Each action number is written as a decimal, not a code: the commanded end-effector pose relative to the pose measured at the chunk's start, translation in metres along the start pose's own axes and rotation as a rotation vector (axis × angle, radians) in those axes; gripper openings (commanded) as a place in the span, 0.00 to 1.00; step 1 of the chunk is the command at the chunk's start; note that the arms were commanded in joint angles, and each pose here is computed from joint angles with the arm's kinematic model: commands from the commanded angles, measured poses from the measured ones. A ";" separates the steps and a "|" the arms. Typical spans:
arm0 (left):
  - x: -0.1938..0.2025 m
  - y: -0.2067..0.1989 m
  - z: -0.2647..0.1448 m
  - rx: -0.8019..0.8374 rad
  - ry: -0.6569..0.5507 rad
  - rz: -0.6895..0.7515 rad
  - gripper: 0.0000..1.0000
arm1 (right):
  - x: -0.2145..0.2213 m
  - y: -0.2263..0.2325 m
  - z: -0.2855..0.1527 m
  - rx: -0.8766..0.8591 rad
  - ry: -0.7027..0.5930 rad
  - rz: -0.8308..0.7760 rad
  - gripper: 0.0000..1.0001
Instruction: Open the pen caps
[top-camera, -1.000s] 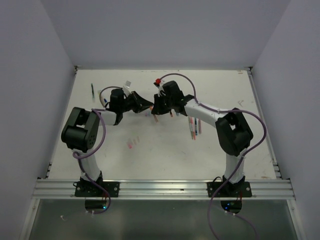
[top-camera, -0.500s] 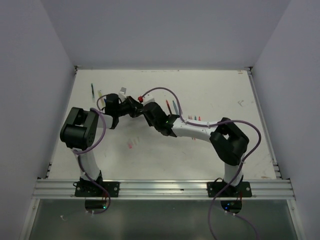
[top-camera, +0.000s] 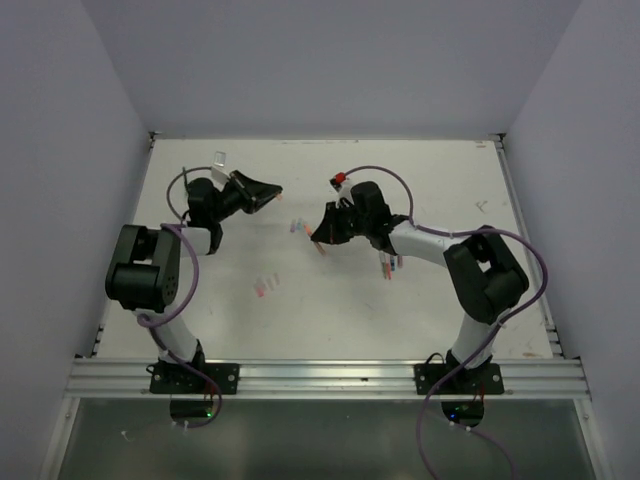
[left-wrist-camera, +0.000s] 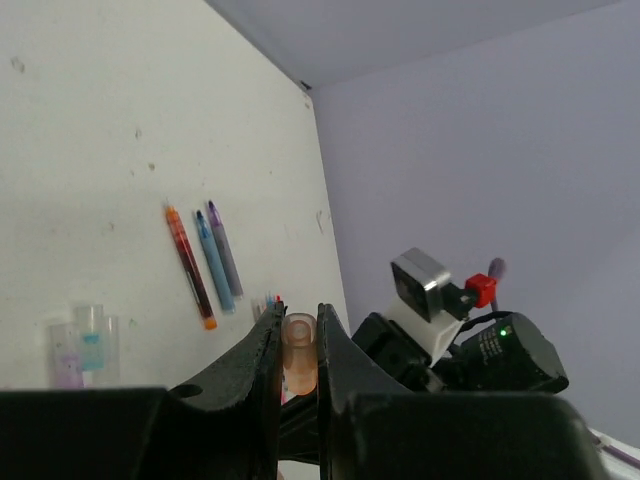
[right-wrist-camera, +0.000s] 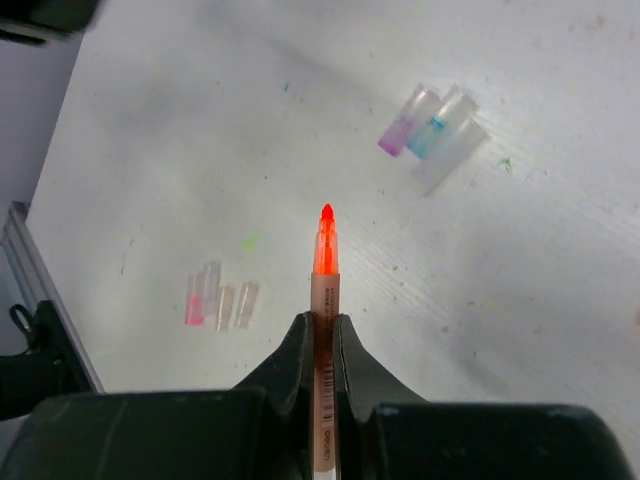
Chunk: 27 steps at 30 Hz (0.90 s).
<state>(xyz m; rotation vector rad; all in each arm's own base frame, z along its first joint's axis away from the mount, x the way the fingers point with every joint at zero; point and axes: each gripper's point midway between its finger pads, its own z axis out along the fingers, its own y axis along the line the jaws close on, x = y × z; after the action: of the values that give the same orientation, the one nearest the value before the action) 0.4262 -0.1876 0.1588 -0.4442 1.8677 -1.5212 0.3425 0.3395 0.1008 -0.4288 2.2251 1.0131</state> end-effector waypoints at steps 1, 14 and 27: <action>-0.030 -0.027 -0.007 0.013 -0.108 0.162 0.00 | 0.013 0.024 -0.008 -0.184 0.090 0.132 0.00; -0.030 0.060 -0.013 -0.481 -0.033 0.328 0.00 | -0.049 -0.098 -0.044 0.405 -0.002 -0.006 0.00; 0.002 0.115 -0.005 -0.620 0.067 0.333 0.07 | -0.070 -0.212 -0.059 0.667 0.007 0.038 0.00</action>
<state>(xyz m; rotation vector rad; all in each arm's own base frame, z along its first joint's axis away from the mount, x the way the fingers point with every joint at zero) 0.4283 -0.1582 0.0477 -0.3708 2.3282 -0.7954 0.4707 0.1694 0.0705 -0.0793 2.3915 0.2957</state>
